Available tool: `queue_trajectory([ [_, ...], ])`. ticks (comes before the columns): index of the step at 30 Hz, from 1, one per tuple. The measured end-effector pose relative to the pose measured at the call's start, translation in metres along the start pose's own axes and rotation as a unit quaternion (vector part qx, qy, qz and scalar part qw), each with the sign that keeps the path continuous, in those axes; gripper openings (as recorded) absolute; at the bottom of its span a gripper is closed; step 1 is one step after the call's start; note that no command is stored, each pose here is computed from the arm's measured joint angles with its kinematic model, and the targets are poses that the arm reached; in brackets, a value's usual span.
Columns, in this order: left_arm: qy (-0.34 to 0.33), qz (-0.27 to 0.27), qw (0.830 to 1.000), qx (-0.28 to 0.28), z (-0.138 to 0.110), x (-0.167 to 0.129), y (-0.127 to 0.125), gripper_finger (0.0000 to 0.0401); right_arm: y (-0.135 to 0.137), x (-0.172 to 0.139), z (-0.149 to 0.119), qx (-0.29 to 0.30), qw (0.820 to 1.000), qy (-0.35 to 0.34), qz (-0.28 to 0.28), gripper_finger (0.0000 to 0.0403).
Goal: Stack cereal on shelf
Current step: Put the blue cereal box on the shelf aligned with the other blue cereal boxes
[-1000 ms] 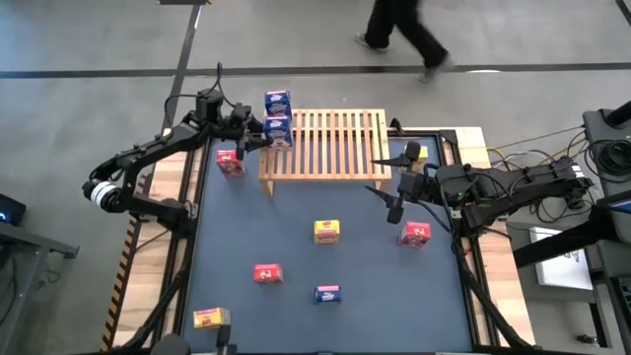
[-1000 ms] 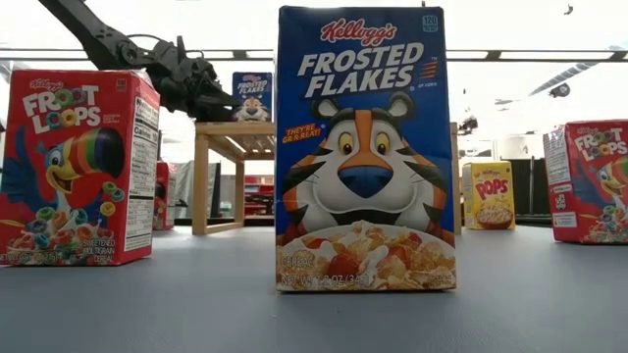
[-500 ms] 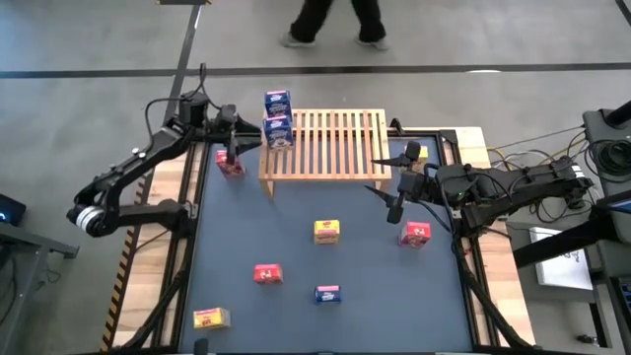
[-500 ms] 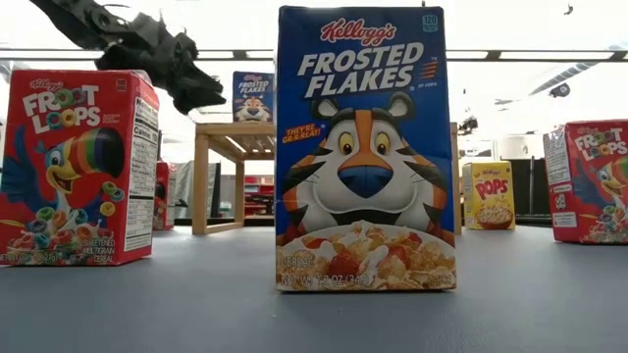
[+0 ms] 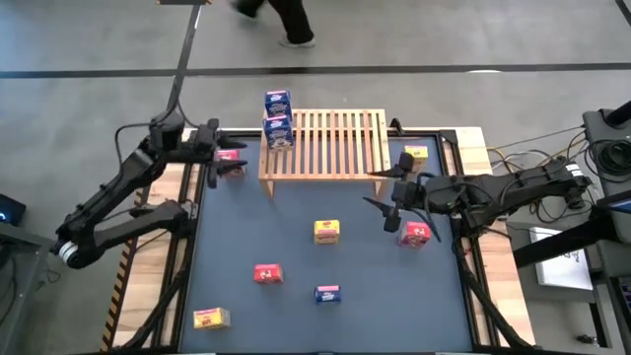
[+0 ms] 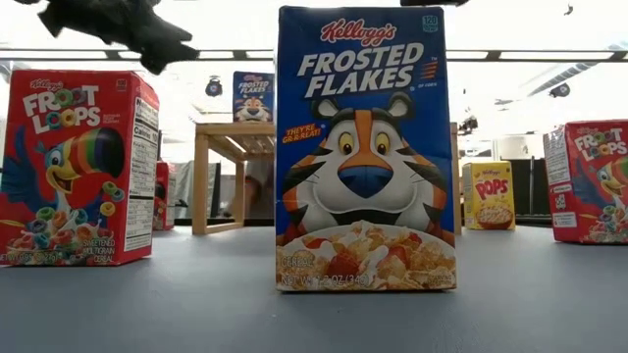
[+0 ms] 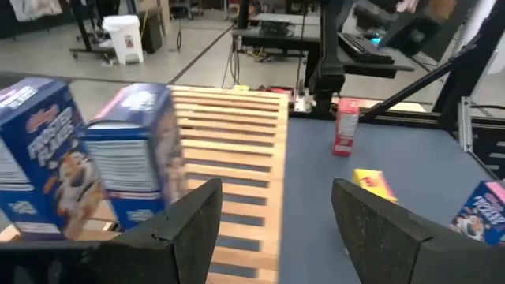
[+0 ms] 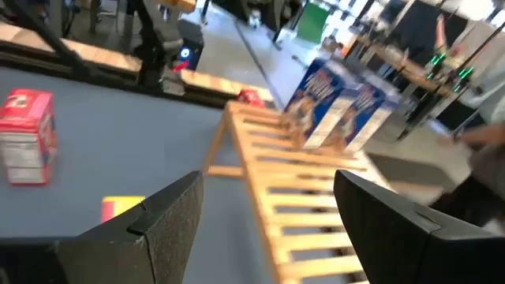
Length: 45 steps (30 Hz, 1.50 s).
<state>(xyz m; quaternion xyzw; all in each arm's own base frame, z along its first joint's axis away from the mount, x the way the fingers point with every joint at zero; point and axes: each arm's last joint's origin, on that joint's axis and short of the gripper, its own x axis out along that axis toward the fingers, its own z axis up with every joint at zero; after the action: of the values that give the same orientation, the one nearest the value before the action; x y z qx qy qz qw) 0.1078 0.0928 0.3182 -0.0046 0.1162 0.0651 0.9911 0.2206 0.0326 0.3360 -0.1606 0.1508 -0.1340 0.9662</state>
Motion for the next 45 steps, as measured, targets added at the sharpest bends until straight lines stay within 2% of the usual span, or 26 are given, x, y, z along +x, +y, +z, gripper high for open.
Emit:
queue_trajectory([
  [8, -0.017, -0.013, 1.000, -0.017, -0.014, 0.001, -0.055, 0.0223, 0.029, 0.013, -0.020, -0.004, 0.999, 0.041, 0.033, 0.0274],
  [17, -0.061, 0.002, 0.997, 0.046, -0.015, 0.021, -0.125, 0.0223, 0.038, 0.027, -0.019, -0.012, 0.998, 0.053, 0.036, 0.0274],
  [20, -0.052, 0.006, 0.996, 0.069, -0.010, 0.024, -0.151, 0.0223, 0.043, 0.027, -0.018, -0.017, 0.998, 0.053, 0.042, 0.0274],
  [23, -0.036, -0.015, 0.995, 0.090, -0.005, 0.030, -0.176, 0.0223, 0.051, 0.026, -0.016, -0.026, 0.997, 0.042, 0.056, 0.0274],
  [31, 0.038, -0.049, 0.993, 0.101, 0.000, 0.071, -0.226, 0.0223, 0.067, 0.023, -0.018, -0.011, 0.996, 0.047, 0.079, 0.0274],
  [35, 0.073, -0.055, 0.992, 0.089, 0.001, 0.090, -0.245, 0.0223, 0.076, 0.019, -0.020, -0.002, 0.994, 0.052, 0.094, 0.0274],
  [40, 0.087, -0.079, 0.990, 0.080, -0.007, 0.110, -0.274, 0.0223, 0.089, 0.010, -0.019, 0.021, 0.993, 0.047, 0.108, 0.0274],
  [45, 0.096, -0.083, 0.990, 0.064, -0.024, 0.129, -0.296, 0.0223, 0.109, -0.001, -0.019, 0.029, 0.989, 0.045, 0.140, 0.0274],
])
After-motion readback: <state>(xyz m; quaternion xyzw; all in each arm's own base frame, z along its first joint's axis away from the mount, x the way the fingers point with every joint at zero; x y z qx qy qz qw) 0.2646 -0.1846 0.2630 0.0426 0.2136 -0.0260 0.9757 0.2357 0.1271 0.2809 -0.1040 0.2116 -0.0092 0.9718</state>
